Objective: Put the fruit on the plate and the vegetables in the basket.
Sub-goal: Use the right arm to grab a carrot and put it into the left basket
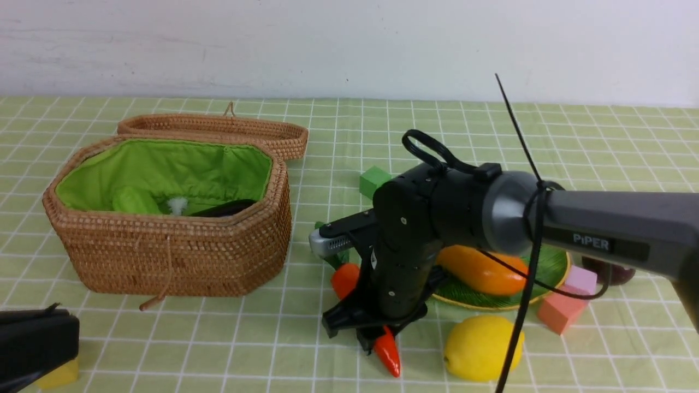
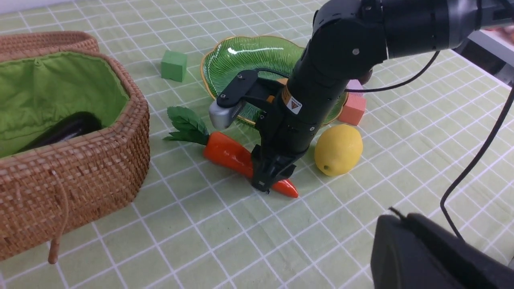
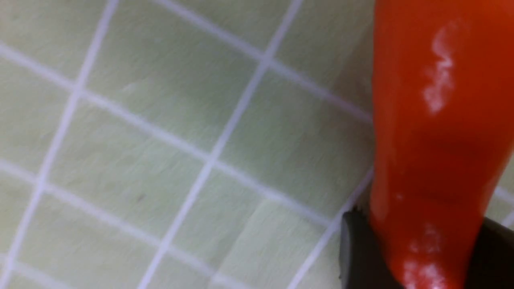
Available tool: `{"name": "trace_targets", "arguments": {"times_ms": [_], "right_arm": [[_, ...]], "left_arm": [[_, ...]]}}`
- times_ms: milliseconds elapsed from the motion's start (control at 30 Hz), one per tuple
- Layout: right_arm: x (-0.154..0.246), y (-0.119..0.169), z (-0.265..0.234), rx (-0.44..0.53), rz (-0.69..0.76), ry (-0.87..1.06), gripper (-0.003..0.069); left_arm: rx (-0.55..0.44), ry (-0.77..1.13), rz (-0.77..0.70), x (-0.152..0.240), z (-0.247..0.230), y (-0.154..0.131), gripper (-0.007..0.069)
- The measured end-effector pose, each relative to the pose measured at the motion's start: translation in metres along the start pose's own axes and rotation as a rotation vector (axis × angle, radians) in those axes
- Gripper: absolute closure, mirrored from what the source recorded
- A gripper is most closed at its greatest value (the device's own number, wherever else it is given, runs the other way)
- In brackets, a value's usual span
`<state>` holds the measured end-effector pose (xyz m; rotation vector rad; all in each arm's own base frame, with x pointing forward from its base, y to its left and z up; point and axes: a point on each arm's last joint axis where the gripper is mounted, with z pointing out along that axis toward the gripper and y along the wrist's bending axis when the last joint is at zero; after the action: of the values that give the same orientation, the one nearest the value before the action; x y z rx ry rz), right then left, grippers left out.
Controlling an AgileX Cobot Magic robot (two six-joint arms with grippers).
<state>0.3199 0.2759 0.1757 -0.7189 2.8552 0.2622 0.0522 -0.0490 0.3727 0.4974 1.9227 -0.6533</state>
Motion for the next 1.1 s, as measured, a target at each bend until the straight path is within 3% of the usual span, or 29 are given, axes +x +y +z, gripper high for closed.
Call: {"name": "trace_targets", "arguments": {"times_ms": [300, 500, 700, 800, 1100], "right_arm": [[0.009, 0.014, -0.141, -0.074, -0.064, -0.274, 0.0374], [-0.016, 0.033, -0.189, -0.120, -0.323, -0.454, 0.0374], [-0.058, 0.070, -0.188, -0.157, -0.610, -0.603, 0.0374], [-0.083, 0.087, -0.164, -0.137, -0.732, -0.662, 0.0374], [-0.124, 0.089, -0.096, -0.034, -0.797, -0.751, 0.0374]], "left_arm": [[-0.030, -0.005, -0.007, -0.003, -0.003, 0.002, 0.0638], [-0.178, -0.101, -0.029, -0.019, -0.015, 0.013, 0.0638], [-0.318, -0.126, -0.080, -0.021, -0.019, 0.026, 0.0638], [-0.351, -0.127, -0.085, -0.021, -0.020, 0.029, 0.0638], [-0.372, -0.106, -0.095, -0.019, -0.021, 0.030, 0.0638]]}}
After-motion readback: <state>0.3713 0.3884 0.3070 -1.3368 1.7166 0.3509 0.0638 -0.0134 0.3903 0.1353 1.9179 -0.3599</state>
